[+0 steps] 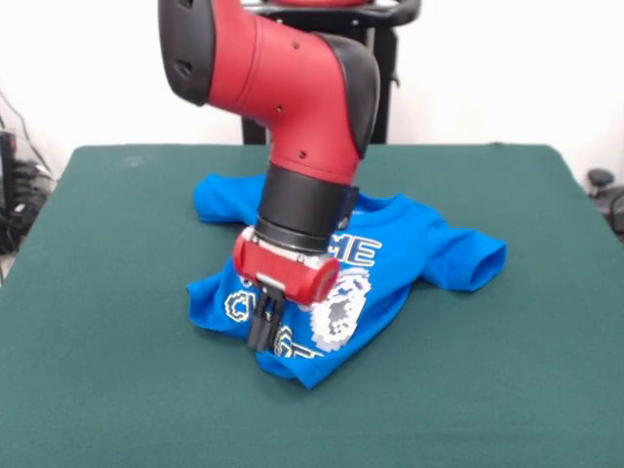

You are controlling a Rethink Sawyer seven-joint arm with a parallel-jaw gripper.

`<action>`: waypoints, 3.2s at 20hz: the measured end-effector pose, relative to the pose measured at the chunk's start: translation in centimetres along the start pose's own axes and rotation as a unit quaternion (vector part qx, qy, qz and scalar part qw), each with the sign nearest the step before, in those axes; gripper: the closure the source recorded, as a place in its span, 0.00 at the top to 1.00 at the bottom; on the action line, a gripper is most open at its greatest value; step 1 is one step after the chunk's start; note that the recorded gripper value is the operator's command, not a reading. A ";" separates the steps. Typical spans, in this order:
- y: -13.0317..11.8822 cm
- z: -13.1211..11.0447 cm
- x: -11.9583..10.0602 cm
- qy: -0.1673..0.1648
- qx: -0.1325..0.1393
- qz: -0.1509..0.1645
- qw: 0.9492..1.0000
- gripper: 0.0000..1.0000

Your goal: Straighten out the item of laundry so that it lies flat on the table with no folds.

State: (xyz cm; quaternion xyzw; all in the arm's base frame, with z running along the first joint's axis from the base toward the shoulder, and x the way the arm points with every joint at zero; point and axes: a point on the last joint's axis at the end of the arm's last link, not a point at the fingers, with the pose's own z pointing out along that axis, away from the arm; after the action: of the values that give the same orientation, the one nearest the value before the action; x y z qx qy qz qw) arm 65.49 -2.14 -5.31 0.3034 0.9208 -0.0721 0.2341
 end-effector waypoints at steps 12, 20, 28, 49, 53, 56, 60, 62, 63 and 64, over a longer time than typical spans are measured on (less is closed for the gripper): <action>-3.4 -4.7 -2.7 0.066 0.124 0.041 0.989 0.00; -3.4 -6.0 -4.7 0.105 0.127 0.105 0.981 0.00; -2.3 -6.0 -2.2 0.174 0.104 0.168 0.965 0.00; 5.8 -10.5 10.3 0.230 0.096 0.080 0.965 0.00; 6.1 -11.1 11.1 0.220 0.104 0.063 0.968 0.00; 5.2 -11.1 10.5 0.216 0.114 0.066 0.967 0.00; 3.5 -11.0 9.3 0.214 0.136 0.073 0.965 0.00; 2.7 -10.9 9.0 0.211 0.146 0.075 0.964 0.00; 2.4 -10.8 8.9 0.209 0.150 0.075 0.963 0.00; 2.0 -10.7 8.8 0.208 0.154 0.075 0.963 0.00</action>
State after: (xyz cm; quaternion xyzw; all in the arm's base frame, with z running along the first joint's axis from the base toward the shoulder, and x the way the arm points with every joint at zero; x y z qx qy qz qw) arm 56.33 7.07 -0.06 0.4123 0.9016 -0.1304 -0.0070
